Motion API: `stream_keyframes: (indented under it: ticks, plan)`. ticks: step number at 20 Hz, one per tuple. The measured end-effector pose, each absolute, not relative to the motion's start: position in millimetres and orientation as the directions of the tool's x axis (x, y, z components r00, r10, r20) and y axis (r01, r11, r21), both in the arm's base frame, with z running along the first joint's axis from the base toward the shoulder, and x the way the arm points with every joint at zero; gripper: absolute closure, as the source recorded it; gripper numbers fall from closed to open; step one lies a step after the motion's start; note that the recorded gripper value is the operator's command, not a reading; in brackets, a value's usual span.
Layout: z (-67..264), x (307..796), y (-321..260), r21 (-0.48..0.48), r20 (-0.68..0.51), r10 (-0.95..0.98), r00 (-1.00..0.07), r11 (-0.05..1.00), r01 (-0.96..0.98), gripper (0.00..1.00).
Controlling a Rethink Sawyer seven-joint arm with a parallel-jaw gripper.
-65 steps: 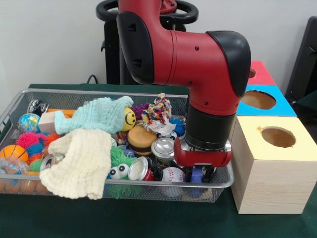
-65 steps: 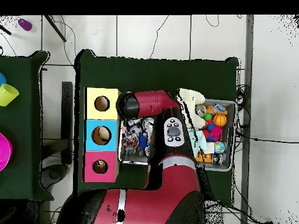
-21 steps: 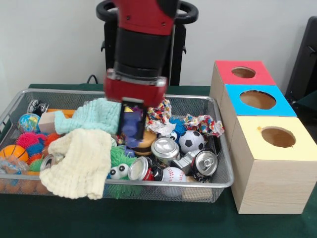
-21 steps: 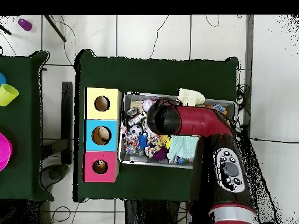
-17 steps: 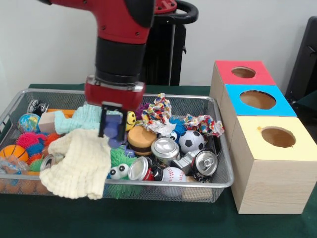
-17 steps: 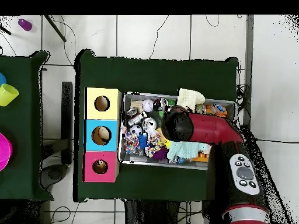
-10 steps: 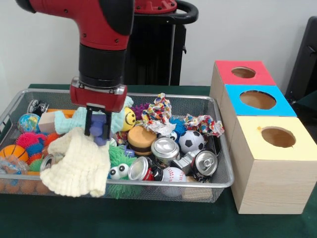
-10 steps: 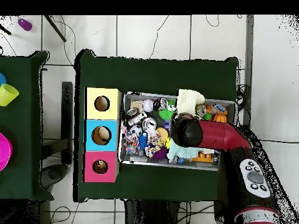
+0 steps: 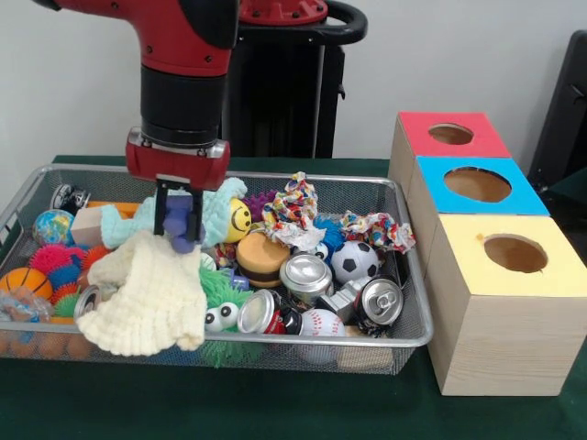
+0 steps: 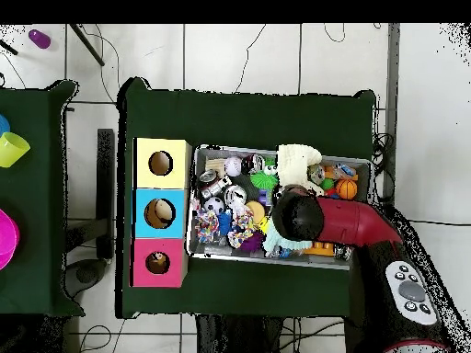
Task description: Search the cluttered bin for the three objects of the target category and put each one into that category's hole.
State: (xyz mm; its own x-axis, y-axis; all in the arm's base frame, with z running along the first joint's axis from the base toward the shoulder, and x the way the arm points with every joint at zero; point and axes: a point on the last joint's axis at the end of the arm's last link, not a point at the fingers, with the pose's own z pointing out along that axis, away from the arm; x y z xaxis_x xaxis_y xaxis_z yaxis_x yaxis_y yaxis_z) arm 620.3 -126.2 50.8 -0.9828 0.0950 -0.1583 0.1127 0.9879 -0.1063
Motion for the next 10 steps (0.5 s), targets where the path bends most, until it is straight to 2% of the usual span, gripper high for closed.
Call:
stream_keyframes:
  ticks: [2,3,10]
  plan:
    - [52.1,618.9,-124.6,-0.105,-0.157,0.094,-0.983,0.988,0.111,1.0]
    - [53.7,616.2,-120.7,-0.101,-0.154,0.091,-0.984,0.989,0.107,0.0]
    - [53.6,616.7,-117.8,-0.098,-0.157,0.087,-0.984,0.99,0.103,0.0]
